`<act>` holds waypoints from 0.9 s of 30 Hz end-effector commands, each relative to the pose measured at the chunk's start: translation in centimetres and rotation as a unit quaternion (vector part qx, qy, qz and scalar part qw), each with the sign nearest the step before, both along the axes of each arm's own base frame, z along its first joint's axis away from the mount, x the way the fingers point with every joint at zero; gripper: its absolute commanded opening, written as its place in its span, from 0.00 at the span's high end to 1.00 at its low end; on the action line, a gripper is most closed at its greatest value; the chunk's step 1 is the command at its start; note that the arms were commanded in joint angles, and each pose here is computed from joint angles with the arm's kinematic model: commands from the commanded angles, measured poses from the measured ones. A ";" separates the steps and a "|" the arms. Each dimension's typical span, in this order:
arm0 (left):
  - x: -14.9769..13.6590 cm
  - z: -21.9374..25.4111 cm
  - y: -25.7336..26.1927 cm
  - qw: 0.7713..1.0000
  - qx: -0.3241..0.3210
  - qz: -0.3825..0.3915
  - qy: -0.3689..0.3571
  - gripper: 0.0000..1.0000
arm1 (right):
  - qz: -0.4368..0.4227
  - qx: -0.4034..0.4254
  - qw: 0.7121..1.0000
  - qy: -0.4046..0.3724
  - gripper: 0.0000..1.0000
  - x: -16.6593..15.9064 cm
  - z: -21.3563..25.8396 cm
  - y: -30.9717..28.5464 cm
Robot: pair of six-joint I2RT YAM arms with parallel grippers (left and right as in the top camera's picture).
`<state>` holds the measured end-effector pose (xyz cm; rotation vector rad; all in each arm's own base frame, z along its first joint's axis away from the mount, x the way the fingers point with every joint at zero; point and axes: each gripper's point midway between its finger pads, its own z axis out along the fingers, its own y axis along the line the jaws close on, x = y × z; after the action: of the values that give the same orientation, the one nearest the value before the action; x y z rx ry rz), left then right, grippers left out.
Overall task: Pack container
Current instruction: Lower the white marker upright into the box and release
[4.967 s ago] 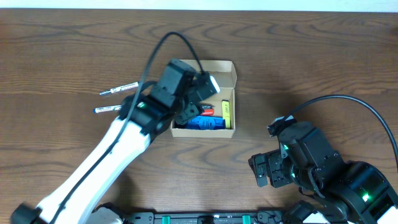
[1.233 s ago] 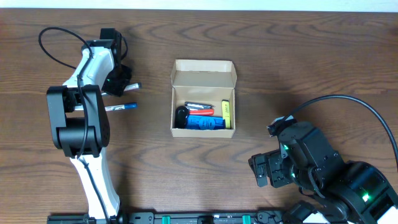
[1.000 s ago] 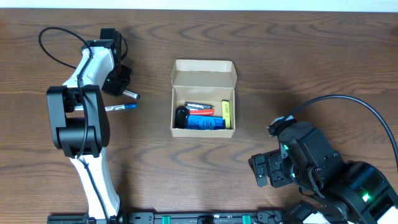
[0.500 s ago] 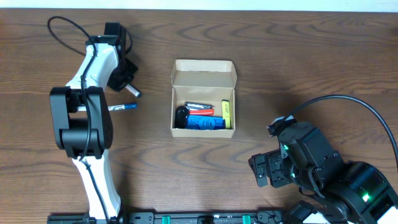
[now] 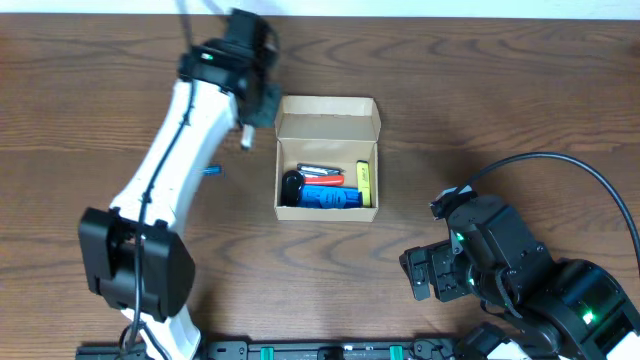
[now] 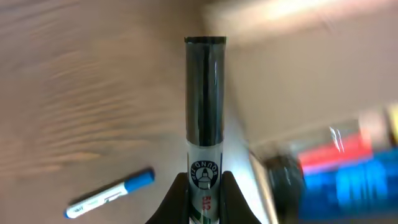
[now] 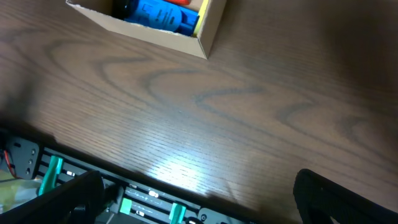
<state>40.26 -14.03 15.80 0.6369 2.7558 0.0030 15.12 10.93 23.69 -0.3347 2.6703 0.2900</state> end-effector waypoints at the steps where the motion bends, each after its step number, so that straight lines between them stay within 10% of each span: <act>1: -2.8 0.2 -3.5 0.975 0.027 -0.219 0.013 0.94 | 0.009 -0.002 1.000 -0.005 0.01 0.0 0.2 0.1; 15: -9.6 -0.4 -10.9 0.847 -0.016 -0.530 0.029 0.94 | 0.009 -0.002 1.000 -0.005 0.01 0.0 0.2 0.1; 27: -9.3 -4.7 -10.6 0.830 0.002 -0.552 0.079 0.94 | 0.009 -0.002 1.000 -0.004 0.01 0.0 0.2 0.1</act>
<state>31.10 -24.89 13.28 2.1070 2.0774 -0.2914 15.12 10.94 23.70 -0.3342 2.6700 0.2903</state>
